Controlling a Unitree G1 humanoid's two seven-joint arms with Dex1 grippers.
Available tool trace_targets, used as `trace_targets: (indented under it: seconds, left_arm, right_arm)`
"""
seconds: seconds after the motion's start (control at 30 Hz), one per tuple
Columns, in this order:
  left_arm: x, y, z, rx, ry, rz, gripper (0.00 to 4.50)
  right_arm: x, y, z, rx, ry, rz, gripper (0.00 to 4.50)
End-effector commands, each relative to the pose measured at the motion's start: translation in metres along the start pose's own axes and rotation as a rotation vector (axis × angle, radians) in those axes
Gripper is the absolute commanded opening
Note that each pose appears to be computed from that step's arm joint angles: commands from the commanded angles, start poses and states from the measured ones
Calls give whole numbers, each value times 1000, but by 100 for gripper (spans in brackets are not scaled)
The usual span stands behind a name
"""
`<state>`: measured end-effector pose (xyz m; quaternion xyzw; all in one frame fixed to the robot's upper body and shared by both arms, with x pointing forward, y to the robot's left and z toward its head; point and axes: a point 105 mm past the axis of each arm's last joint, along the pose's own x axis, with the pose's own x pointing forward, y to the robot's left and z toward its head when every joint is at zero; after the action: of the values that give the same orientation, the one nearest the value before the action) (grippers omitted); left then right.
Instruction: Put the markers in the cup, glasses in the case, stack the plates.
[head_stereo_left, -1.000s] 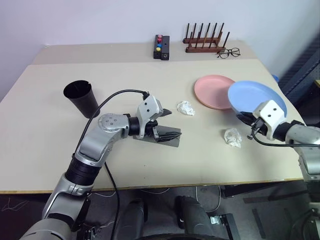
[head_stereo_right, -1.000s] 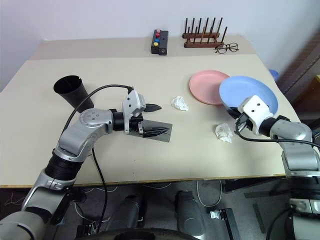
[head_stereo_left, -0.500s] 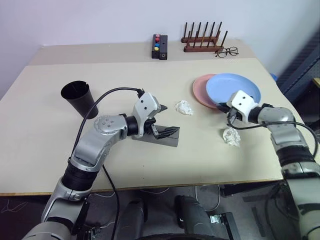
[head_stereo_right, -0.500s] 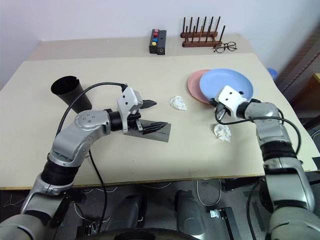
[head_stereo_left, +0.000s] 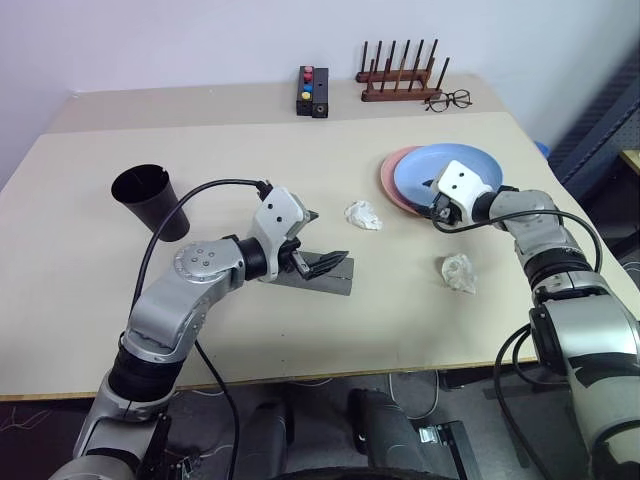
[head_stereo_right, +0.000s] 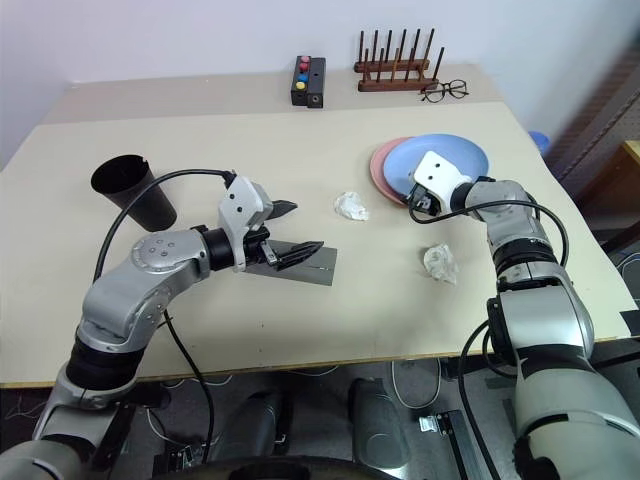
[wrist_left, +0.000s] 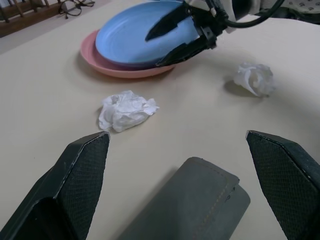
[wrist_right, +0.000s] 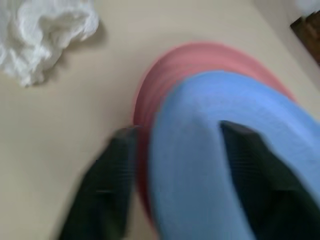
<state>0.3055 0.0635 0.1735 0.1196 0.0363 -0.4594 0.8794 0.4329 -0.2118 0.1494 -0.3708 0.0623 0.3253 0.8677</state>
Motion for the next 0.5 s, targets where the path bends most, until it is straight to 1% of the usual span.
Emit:
trace_targets:
  seconds: [0.03,0.23,0.3,0.4,0.43,0.5]
  left_arm:
    - [-5,1,10,24,-34,19,450]
    - [-2,0,10,23,-36,3,450]
    - [1,-1,11,22,-39,-12,450]
    - [4,-2,10,17,-37,-31,450]
    - [4,-3,9,15,-36,-36,450]
    - [6,-3,5,10,-29,-53,450]
  right_arm:
    - [2,-9,19,-32,-63,-34,449]
    - [-6,-18,38,4,-184,-54,449]
    - [-17,-22,41,22,-220,-49,449]
    - [-33,-22,42,36,-239,-18,449]
    - [-38,-21,42,38,-241,-8,449]
    - [-59,-10,39,73,-238,60,449]
